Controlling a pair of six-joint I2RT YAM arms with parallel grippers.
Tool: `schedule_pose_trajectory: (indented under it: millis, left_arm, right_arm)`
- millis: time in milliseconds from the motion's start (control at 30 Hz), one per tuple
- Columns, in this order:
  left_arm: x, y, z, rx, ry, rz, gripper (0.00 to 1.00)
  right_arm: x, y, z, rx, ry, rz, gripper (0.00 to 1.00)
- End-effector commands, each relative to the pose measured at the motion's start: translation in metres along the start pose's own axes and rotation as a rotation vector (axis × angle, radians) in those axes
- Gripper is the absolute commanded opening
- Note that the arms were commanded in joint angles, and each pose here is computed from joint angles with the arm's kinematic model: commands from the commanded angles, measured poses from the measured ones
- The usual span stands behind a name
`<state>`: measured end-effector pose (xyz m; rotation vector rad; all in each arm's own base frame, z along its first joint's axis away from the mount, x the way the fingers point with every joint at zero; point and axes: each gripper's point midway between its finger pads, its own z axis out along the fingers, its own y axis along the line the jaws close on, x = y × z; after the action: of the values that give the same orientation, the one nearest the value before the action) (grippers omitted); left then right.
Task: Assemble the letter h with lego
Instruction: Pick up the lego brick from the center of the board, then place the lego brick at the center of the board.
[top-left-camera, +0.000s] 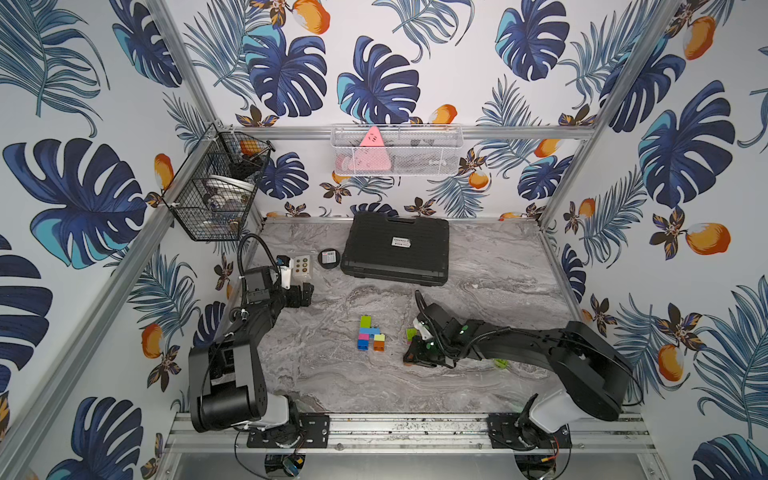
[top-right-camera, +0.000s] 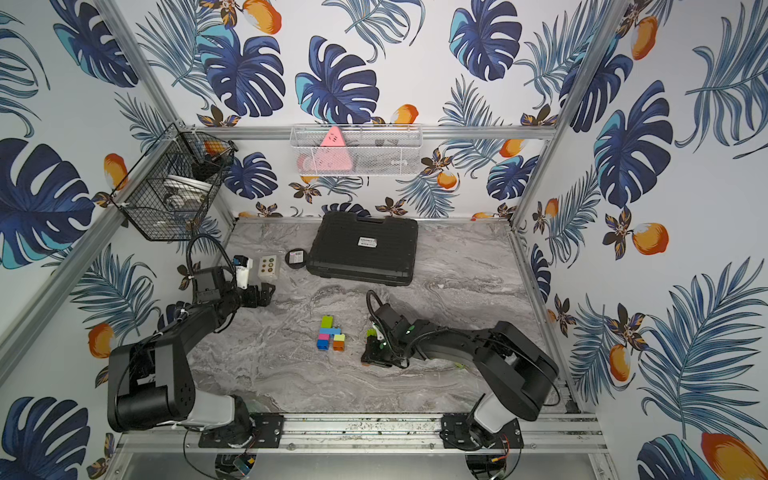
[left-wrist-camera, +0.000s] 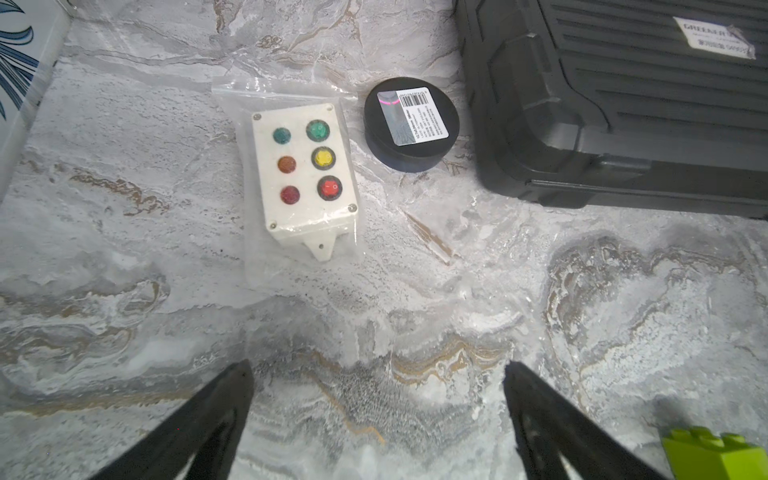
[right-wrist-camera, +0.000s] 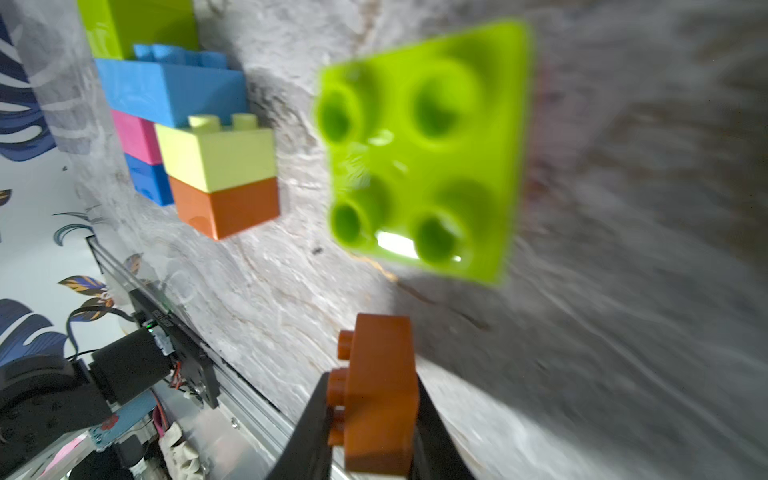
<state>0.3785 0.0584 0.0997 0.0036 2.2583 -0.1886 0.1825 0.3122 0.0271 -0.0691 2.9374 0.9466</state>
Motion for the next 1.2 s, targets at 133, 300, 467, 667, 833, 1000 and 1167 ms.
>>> schedule_pose_trajectory:
  millis: [133, 300, 467, 667, 833, 1000, 1167]
  left_arm:
    - [-0.006, 0.0, -0.003, -0.005, -0.033, 0.025, 0.99]
    - [-0.007, 0.0, -0.003, -0.007, -0.031, 0.022, 0.99]
    - [-0.007, 0.0, -0.003, -0.004, -0.031, 0.021, 0.99]
    - [-0.006, 0.0, -0.004, -0.003, -0.033, 0.023, 0.99]
    - [-0.006, -0.001, -0.004, -0.002, -0.036, 0.026, 0.99]
    - [-0.007, -0.002, -0.005, -0.001, -0.04, 0.026, 0.99]
    - [-0.007, -0.002, -0.006, 0.001, -0.044, 0.029, 0.99]
  right_arm:
    - [-0.011, -0.003, 0.01, 0.002, -0.031, 0.002, 0.32]
    - [-0.006, -0.038, -0.001, 0.139, -0.041, 0.039, 0.42]
    - [0.0, -0.05, -0.006, 0.169, -0.046, 0.059, 0.46]
    - [0.003, -0.053, -0.024, 0.189, -0.078, 0.074, 0.52]
    - [0.008, -0.069, -0.058, 0.284, -0.143, 0.136, 0.62]
    - [0.002, -0.11, -0.124, 0.555, -0.321, 0.273, 0.65]
    - [0.006, -0.176, -0.189, 0.796, -0.447, 0.554, 0.72]
